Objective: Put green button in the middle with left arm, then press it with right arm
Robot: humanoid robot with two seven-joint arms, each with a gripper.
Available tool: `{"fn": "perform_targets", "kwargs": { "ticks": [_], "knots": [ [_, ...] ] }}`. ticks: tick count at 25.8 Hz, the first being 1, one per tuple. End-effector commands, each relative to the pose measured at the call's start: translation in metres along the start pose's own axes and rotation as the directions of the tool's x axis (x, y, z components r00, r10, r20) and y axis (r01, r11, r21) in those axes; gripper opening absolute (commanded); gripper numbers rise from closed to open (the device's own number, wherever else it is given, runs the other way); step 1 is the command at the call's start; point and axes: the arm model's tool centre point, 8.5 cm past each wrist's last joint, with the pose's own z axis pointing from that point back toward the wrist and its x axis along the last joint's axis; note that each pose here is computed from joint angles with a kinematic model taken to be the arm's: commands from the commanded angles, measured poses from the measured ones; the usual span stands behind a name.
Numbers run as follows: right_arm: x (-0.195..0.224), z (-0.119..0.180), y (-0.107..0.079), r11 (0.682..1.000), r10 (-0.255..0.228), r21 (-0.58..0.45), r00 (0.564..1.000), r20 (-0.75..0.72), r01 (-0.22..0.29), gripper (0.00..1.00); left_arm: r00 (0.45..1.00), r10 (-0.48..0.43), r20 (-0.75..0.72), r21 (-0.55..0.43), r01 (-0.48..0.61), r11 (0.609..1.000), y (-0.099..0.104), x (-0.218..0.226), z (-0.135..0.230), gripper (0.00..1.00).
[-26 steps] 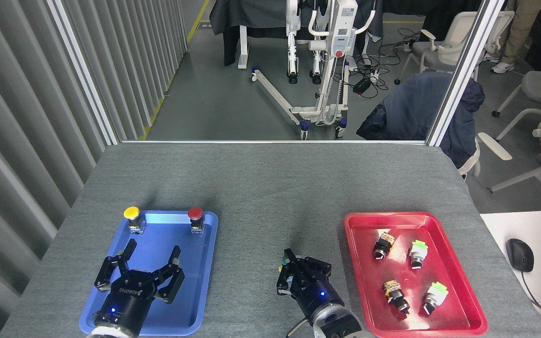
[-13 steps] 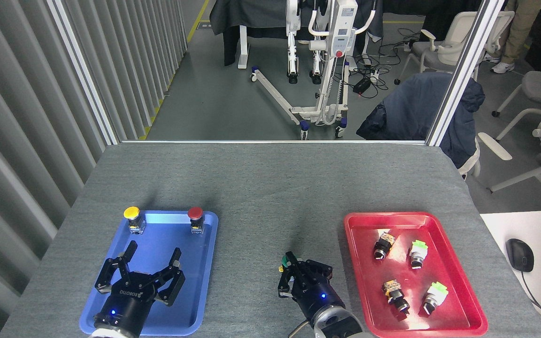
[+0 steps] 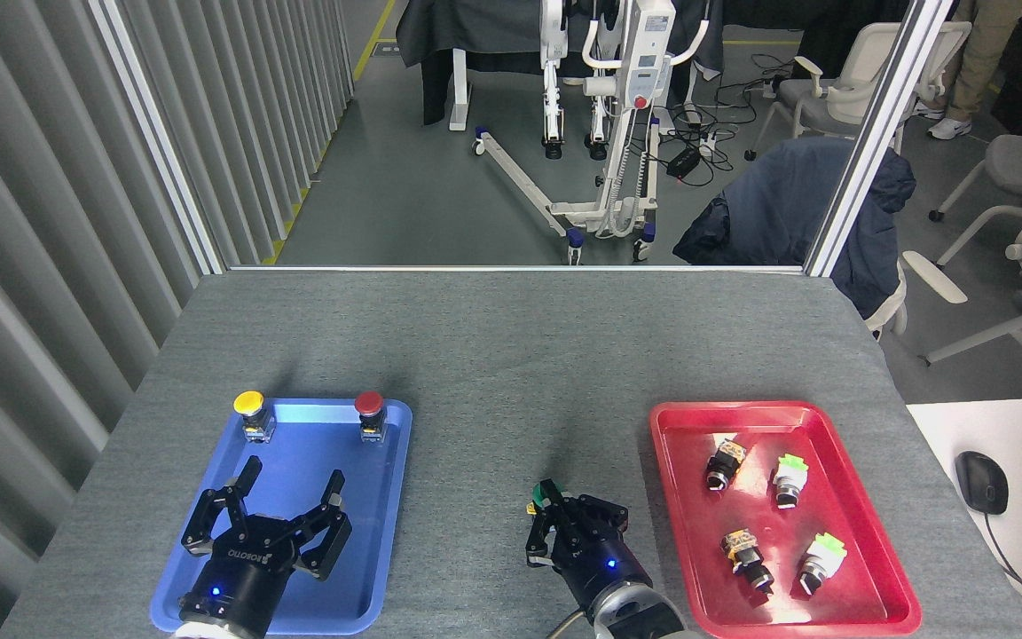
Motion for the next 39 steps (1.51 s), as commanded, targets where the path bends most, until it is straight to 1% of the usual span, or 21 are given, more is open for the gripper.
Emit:
{"fn": "perform_targets", "kwargs": {
  "ticks": [1,2,4,5,6,7,9,10,11,12,14,17,20,23,27,29,31,33,35,37,39],
  "knots": [
    [0.001,0.000,0.003,1.000,-0.001,0.025,1.000,0.001,0.001,0.00,1.000,0.002,0.002,-0.008,-0.002,1.000,-0.003,0.001,0.003,0.98],
    [0.000,0.000,0.003,1.000,-0.005,0.020,1.000,0.000,0.005,0.00,1.000,0.002,0.002,-0.008,-0.002,1.000,-0.003,0.001,0.003,0.98],
    [-0.001,-0.002,-0.006,1.000,-0.021,-0.016,1.000,-0.003,0.021,0.00,1.000,0.002,0.005,-0.008,-0.002,1.000,-0.003,0.001,0.003,0.98],
    [0.001,-0.003,-0.014,0.998,-0.033,-0.051,0.999,-0.005,0.032,0.05,1.000,0.002,0.005,-0.010,-0.002,1.000,-0.003,0.002,0.004,0.98],
    [-0.002,-0.003,-0.023,0.994,-0.041,-0.102,0.999,-0.016,0.040,0.22,1.000,0.002,0.005,-0.010,-0.002,1.000,-0.003,0.002,0.004,0.98],
    [-0.011,-0.002,-0.035,0.984,-0.057,-0.171,0.997,-0.049,0.048,0.34,1.000,0.002,0.005,-0.010,-0.002,1.000,-0.003,0.002,0.004,0.98],
    [-0.030,0.003,-0.058,0.952,-0.099,-0.302,0.988,-0.116,0.060,0.56,1.000,0.001,0.005,-0.008,-0.001,1.000,-0.003,0.001,0.004,0.98],
    [-0.033,0.005,-0.070,0.928,-0.123,-0.367,0.983,-0.134,0.066,0.73,1.000,0.000,0.005,-0.010,0.001,1.000,-0.003,0.001,0.004,0.98],
    [-0.037,0.008,-0.079,0.909,-0.141,-0.412,0.978,-0.151,0.067,0.97,1.000,-0.001,0.005,-0.007,0.001,1.000,-0.002,0.001,0.004,0.98],
    [-0.041,0.011,-0.084,0.895,-0.153,-0.441,0.974,-0.168,0.064,1.00,1.000,-0.001,0.005,-0.006,0.001,1.000,-0.002,0.001,0.004,0.98],
    [-0.051,0.015,-0.088,0.882,-0.175,-0.467,0.962,-0.208,0.060,1.00,1.000,-0.001,0.005,-0.006,0.001,1.000,-0.002,0.001,0.004,0.98],
    [-0.068,0.020,-0.085,0.879,-0.209,-0.472,0.943,-0.257,0.067,1.00,1.000,-0.002,0.004,-0.006,0.002,1.000,-0.002,0.001,0.004,0.98],
    [-0.090,0.032,-0.075,0.882,-0.242,-0.465,0.916,-0.321,0.070,1.00,1.000,-0.003,0.003,-0.006,0.003,1.000,-0.002,0.000,0.004,0.98],
    [-0.104,0.054,-0.063,0.885,-0.255,-0.462,0.889,-0.380,0.057,1.00,1.000,-0.003,0.001,-0.005,0.003,1.000,-0.002,0.000,0.004,0.98],
    [-0.119,0.094,-0.056,0.888,-0.255,-0.460,0.854,-0.454,0.021,1.00,1.000,-0.001,0.000,-0.007,0.001,1.000,-0.003,0.001,0.006,0.98],
    [-0.120,0.106,-0.049,0.898,-0.253,-0.439,0.849,-0.464,0.028,1.00,1.000,0.001,-0.001,-0.001,-0.001,1.000,-0.003,0.001,0.007,0.98],
    [-0.124,0.111,-0.041,0.914,-0.255,-0.402,0.841,-0.478,0.048,1.00,1.000,0.000,-0.005,0.002,0.000,1.000,-0.003,0.001,0.007,0.98],
    [-0.130,0.113,-0.037,0.924,-0.257,-0.378,0.832,-0.492,0.061,1.00,1.000,0.001,-0.008,0.004,-0.001,1.000,-0.003,0.000,0.007,0.98],
    [-0.134,0.113,-0.036,0.930,-0.253,-0.361,0.834,-0.491,0.070,1.00,1.000,0.001,-0.009,0.006,-0.001,1.000,-0.002,0.000,0.007,0.98],
    [-0.137,0.111,-0.033,0.944,-0.243,-0.319,0.839,-0.488,0.088,1.00,1.000,0.002,-0.011,0.005,-0.002,1.000,-0.003,0.001,0.007,0.98],
    [-0.138,0.111,-0.032,0.947,-0.242,-0.307,0.836,-0.492,0.094,1.00,1.000,0.002,-0.011,0.006,-0.002,1.000,-0.002,0.001,0.007,0.98]
  ]
}}
